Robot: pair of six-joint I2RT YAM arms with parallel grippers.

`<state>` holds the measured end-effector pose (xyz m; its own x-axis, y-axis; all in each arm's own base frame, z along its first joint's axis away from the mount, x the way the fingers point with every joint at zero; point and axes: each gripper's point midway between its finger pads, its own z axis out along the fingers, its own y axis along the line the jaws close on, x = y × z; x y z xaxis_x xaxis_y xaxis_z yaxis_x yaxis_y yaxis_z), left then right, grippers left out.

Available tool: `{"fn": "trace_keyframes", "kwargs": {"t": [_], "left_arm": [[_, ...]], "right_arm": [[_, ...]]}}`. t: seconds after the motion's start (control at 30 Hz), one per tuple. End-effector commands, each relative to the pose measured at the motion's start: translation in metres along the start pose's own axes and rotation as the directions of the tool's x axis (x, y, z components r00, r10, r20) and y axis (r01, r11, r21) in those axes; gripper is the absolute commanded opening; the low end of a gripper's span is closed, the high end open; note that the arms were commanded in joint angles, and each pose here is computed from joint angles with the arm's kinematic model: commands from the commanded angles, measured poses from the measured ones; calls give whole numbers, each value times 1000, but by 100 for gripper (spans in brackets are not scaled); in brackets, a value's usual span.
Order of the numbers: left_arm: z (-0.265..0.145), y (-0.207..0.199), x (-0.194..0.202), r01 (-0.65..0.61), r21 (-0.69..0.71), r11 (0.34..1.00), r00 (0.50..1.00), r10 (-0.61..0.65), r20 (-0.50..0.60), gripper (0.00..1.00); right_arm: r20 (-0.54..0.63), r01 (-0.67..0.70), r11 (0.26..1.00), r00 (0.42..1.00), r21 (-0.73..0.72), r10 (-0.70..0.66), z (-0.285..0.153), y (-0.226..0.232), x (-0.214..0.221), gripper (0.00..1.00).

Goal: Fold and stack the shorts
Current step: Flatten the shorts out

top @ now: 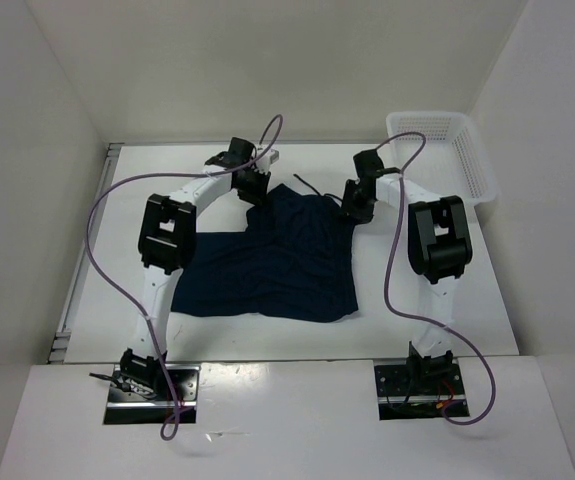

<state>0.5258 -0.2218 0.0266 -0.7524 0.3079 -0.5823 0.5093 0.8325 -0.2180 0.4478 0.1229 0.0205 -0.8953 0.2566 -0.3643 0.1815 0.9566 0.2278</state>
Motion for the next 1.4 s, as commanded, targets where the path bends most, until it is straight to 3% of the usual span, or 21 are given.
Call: {"fn": "trace_keyframes", "kwargs": {"t": [0.0,0.03,0.13,0.2,0.33,0.47,0.53,0.67,0.7,0.83,1.0,1.17,1.23,1.37], "left_arm": [[-18,-32,16,16,130,991,999,-9,-53,11],[-23,-33,14,13,130,991,999,-7,-47,2],[-40,-25,6,23,115,993,1000,-20,-23,0],[-66,-4,-15,28,64,998,998,-31,49,0],[-134,51,-65,54,-132,990,976,-24,214,0],[-180,52,-73,63,-249,966,964,6,267,0],[-161,21,-47,27,-209,978,982,13,187,1],[-106,-34,60,9,-61,998,991,-17,-129,10],[-96,-47,74,-8,-40,999,985,1,-172,21],[-94,-72,98,34,78,996,969,-14,-248,44],[-123,-60,39,33,85,996,994,-24,-108,61],[-160,-28,-42,-7,38,999,988,1,155,61],[-159,-19,-55,-18,25,1000,979,12,202,66],[-137,-5,-58,-2,-6,1000,984,3,176,71]], "right_arm": [[-68,-14,998,998,-59,10,8,3,24,44],[-57,-12,998,998,-65,9,4,5,21,29],[-52,-11,992,999,-123,4,-4,17,17,7],[-35,-6,987,999,-162,0,-11,26,11,0],[51,44,964,998,-263,-31,-37,58,-9,0],[132,138,938,986,-318,-101,-54,94,-17,0],[137,159,930,983,-331,-119,-52,105,-13,0],[133,148,934,985,-324,-110,-45,112,-7,0],[130,139,935,986,-326,-101,-45,112,-7,0],[127,147,953,985,-265,-117,-40,99,-4,0],[102,119,966,990,-228,-98,-32,84,2,0],[82,73,969,995,-236,-54,-27,78,10,0],[73,73,966,996,-247,-56,-25,78,14,0],[61,61,968,997,-243,-48,-25,77,17,0]]}}
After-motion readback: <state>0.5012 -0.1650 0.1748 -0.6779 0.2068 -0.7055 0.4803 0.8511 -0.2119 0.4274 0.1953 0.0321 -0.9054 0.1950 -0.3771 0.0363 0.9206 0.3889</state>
